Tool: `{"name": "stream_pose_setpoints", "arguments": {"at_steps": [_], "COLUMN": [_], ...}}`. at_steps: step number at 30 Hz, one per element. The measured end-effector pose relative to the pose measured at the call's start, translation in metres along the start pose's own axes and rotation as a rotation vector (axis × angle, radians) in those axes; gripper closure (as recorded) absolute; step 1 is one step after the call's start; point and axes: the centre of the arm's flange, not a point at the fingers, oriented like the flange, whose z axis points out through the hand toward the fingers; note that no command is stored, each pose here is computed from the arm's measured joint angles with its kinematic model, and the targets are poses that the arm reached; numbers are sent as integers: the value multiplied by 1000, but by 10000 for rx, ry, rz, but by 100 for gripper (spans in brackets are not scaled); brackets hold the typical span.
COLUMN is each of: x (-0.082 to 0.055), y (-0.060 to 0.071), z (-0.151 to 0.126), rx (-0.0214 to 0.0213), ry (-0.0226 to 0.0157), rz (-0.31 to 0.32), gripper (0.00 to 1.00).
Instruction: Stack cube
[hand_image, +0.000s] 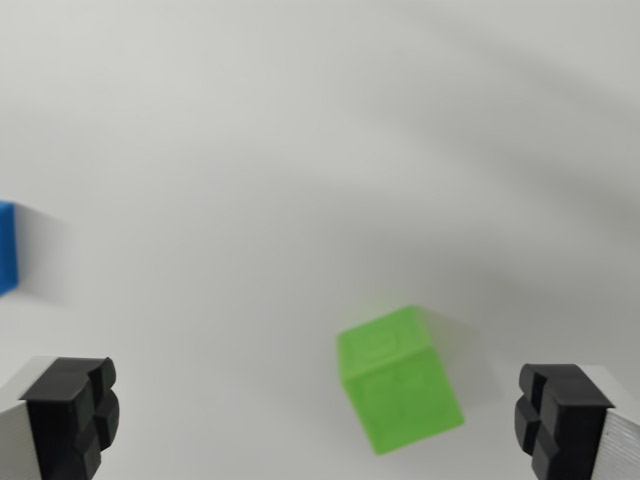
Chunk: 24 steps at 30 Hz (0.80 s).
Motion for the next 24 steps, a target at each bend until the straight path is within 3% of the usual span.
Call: {"name": "stream_pose_setpoints", "arguments": {"at_steps": [8, 24], "x": [-6, -21], "y": [20, 69], "z": [21, 74], "rx": [-14, -67], "ry": [-44, -185], "rz": [-796, -2682], "gripper": [0, 0]}}
